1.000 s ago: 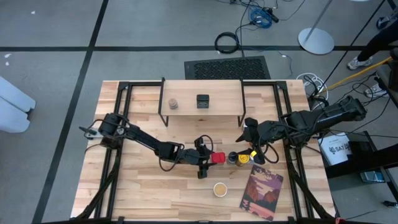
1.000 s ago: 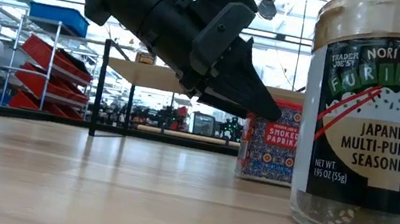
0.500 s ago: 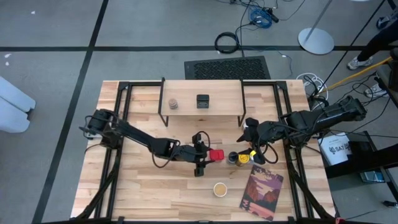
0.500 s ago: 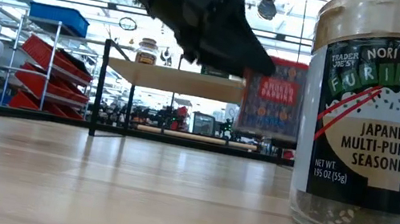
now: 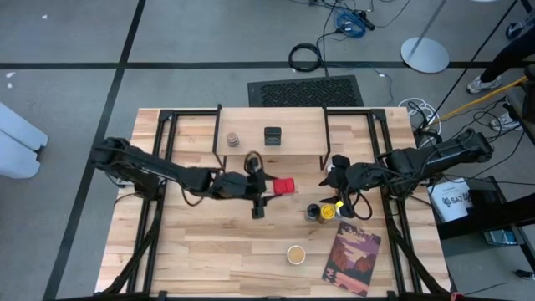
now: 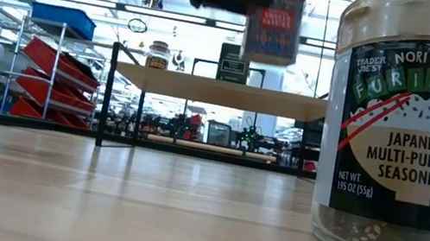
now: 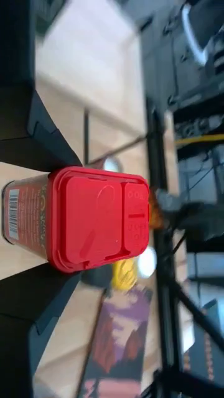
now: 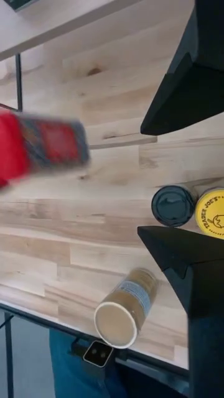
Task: Shelf spices
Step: Put the red can of spices on the shelf
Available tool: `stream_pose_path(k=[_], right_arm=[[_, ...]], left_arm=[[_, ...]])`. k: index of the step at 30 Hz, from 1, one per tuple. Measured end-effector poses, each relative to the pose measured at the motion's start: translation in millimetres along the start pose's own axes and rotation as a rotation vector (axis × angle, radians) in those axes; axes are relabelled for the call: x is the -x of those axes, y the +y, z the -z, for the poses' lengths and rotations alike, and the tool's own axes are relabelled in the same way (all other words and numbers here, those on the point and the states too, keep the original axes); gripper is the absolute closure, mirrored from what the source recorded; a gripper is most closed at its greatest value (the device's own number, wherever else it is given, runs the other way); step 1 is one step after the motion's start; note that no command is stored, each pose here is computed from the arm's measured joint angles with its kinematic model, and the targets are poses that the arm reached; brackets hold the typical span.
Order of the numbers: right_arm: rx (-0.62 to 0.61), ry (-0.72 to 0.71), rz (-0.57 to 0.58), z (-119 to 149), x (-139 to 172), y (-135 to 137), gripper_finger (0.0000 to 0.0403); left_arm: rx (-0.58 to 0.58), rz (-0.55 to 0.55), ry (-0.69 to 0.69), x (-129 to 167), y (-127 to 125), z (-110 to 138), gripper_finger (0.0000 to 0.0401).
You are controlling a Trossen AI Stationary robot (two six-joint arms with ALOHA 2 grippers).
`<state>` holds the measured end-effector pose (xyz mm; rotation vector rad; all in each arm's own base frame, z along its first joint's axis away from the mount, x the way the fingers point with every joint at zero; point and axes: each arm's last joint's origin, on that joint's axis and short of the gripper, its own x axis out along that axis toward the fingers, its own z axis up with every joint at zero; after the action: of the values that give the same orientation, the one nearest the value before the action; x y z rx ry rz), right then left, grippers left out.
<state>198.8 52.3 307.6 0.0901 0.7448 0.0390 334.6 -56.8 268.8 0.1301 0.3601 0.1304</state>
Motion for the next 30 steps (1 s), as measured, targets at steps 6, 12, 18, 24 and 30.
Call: stream_pose_path(k=[6,12,18,24,30], right_arm=[[0.003,-0.024,-0.005,-1,4,0,0.0163],[0.006,-0.026,-0.006,-1,4,0,0.0163],[0.006,-0.029,-0.008,-2,4,0,0.0163],[0.006,-0.029,-0.008,-2,4,0,0.0163],[0.009,-0.029,-0.009,-2,4,0,0.0163]], left_arm=[[-0.038,-0.076,-0.017,22,32,-15,0.0172],[-0.078,-0.148,-0.017,45,62,-25,0.0172],[-0.076,-0.215,-0.006,70,87,-30,0.0172],[-0.061,-0.240,0.056,81,108,-24,0.0172],[-0.063,-0.235,0.091,81,123,-19,0.0172]])
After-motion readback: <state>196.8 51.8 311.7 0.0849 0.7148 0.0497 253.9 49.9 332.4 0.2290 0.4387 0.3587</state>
